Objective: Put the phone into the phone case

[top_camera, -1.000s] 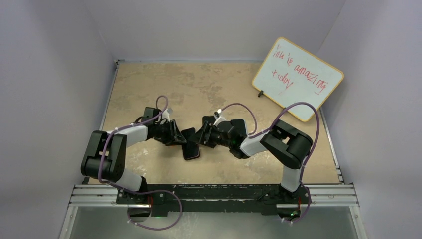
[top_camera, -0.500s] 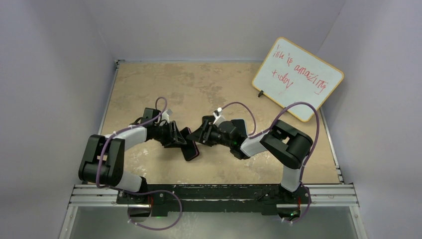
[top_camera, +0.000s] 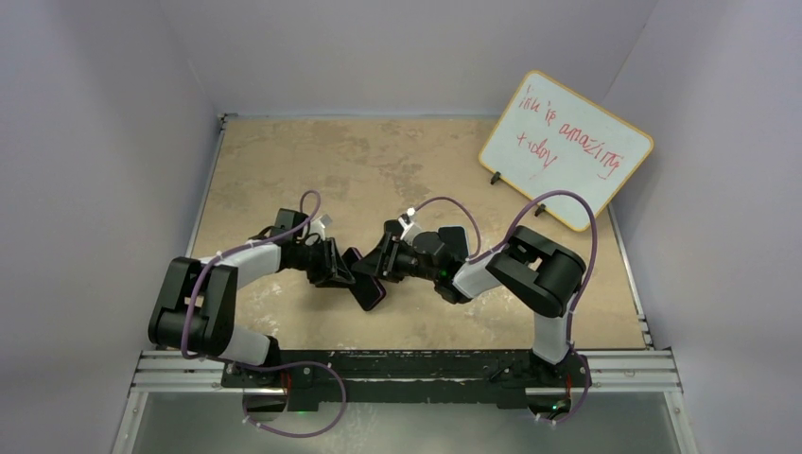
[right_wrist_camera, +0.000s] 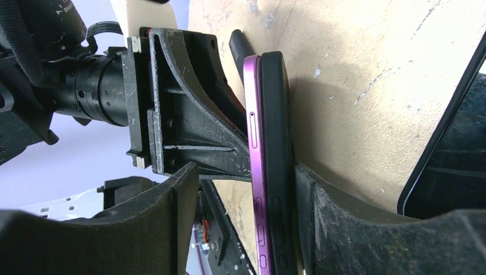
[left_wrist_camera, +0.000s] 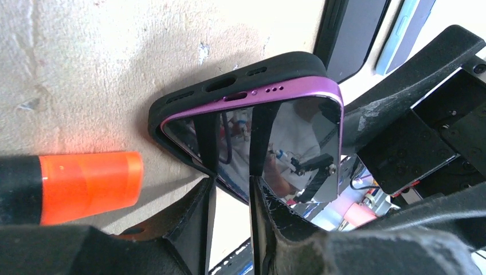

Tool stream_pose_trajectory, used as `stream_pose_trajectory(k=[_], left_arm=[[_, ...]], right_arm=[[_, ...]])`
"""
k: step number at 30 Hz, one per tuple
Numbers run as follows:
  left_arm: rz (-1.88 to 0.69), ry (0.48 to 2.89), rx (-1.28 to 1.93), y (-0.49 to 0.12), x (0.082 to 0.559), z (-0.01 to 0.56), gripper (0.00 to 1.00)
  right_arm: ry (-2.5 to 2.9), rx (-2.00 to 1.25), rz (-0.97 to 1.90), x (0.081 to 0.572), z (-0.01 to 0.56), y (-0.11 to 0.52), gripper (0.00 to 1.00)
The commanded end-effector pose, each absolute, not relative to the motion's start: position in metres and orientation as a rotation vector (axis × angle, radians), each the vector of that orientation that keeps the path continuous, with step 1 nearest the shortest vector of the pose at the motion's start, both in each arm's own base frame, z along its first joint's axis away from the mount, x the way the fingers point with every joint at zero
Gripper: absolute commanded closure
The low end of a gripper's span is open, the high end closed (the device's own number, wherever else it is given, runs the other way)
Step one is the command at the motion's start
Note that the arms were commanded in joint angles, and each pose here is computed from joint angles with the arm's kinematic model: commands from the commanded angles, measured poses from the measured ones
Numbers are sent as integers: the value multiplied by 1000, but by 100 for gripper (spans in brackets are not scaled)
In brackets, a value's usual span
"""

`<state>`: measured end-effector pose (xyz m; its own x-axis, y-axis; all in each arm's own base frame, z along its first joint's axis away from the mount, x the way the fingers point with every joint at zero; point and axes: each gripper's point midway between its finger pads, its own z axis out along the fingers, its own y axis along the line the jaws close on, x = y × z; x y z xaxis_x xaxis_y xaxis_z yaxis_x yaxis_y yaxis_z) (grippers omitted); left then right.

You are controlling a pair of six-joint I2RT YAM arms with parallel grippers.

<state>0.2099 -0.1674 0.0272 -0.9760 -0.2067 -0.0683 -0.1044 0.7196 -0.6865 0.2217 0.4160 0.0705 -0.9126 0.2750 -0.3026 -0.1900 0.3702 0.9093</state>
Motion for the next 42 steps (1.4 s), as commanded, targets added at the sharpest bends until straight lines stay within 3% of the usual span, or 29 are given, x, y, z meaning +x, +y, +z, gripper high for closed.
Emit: stream_pose_trajectory(k=[1,8,11,12,16,19,24,28,31,42], left_arm=[[-1202,2696,-189,-181,217,48,72],[-1192,2680,-181,-180,218,52,72],[-1199,2676,-163,-181,220,53,70],[-1196,2679,-160,-181,220,53,69],[-1191,2688,-163,-180,219,51,67],[-1178,2684,-162,-179,220,52,65],[-1174,2671,-156,-179,221,56,63],[-1229,2586,-110,-185,227,78,45],[-1273,2513,-116,-189,232,96,38],[-1453,2265,-68,-203,235,169,33]], right_arm=[[2139,-64,1725,203,111,436,43],[2180,-78,1734,194,105,433,68],[2175,-79,1724,196,107,433,92],[2167,-80,1718,197,109,433,96],[2161,-76,1675,203,112,432,95],[2175,-88,1648,203,111,431,83],[2189,-94,1648,200,110,429,100],[2179,-57,1636,204,115,420,100],[2188,12,1583,217,121,409,100],[2046,85,1560,248,179,364,100]])
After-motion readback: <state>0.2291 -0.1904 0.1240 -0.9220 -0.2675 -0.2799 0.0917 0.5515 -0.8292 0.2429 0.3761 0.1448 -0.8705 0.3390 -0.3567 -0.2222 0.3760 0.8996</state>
